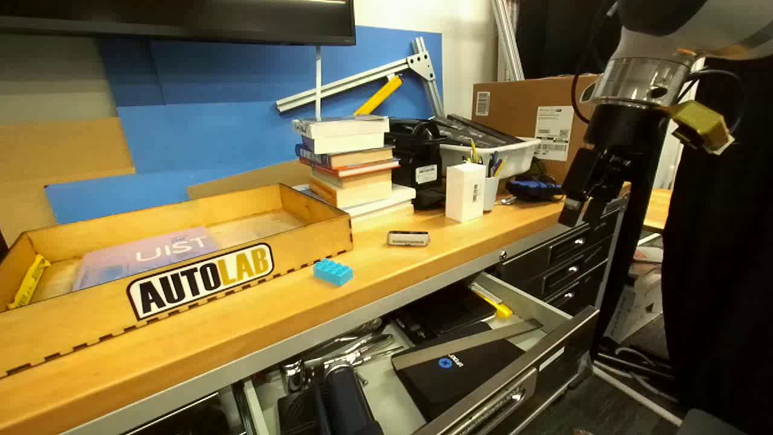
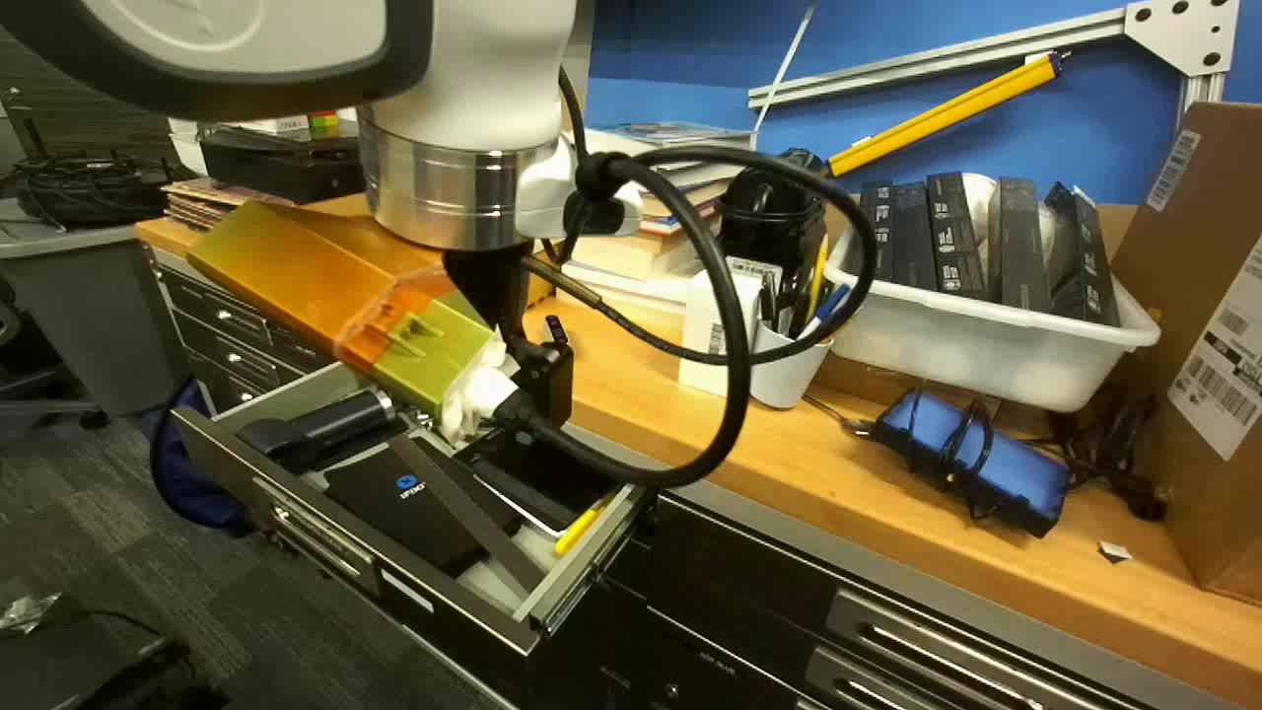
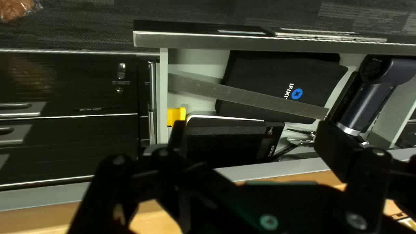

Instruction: Pick up the blue object from the counter and put it in the open drawer and close it

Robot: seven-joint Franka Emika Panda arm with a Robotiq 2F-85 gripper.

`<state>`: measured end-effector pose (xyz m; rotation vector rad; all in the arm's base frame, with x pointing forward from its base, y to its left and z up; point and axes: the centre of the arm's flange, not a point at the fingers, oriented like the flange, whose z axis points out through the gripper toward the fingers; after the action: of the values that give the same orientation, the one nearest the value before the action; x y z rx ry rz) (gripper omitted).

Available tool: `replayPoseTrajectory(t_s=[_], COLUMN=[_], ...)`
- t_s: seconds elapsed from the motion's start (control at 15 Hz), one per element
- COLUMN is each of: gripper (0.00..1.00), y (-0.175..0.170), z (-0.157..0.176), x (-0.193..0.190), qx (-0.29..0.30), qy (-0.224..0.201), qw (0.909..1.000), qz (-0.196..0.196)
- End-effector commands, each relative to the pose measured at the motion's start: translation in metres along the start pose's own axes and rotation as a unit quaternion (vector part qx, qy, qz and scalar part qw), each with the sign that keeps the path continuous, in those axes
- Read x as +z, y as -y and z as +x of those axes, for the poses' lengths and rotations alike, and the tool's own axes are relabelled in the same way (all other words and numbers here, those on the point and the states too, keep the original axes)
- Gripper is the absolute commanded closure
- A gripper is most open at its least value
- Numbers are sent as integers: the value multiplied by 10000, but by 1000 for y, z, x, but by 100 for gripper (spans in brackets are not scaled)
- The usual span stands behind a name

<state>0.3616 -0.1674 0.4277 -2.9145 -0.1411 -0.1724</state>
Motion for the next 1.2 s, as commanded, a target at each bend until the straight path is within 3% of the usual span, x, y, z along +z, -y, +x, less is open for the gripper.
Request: replayPoseTrajectory(t_s=[0.0, 0.33, 0.6, 0.87, 1.13], gripper=[0, 0, 0, 0, 0], y=[0, 7, 64, 134, 180], z=[1, 13, 78, 142, 199], x=[-2, -9, -8, 12, 44], qx=[-1, 139, 369, -39, -827], qy=[-16, 91, 753, 1354, 1619], qw=[10000, 9998, 9925, 9791, 9651], qz=[-8, -146, -886, -1517, -1883])
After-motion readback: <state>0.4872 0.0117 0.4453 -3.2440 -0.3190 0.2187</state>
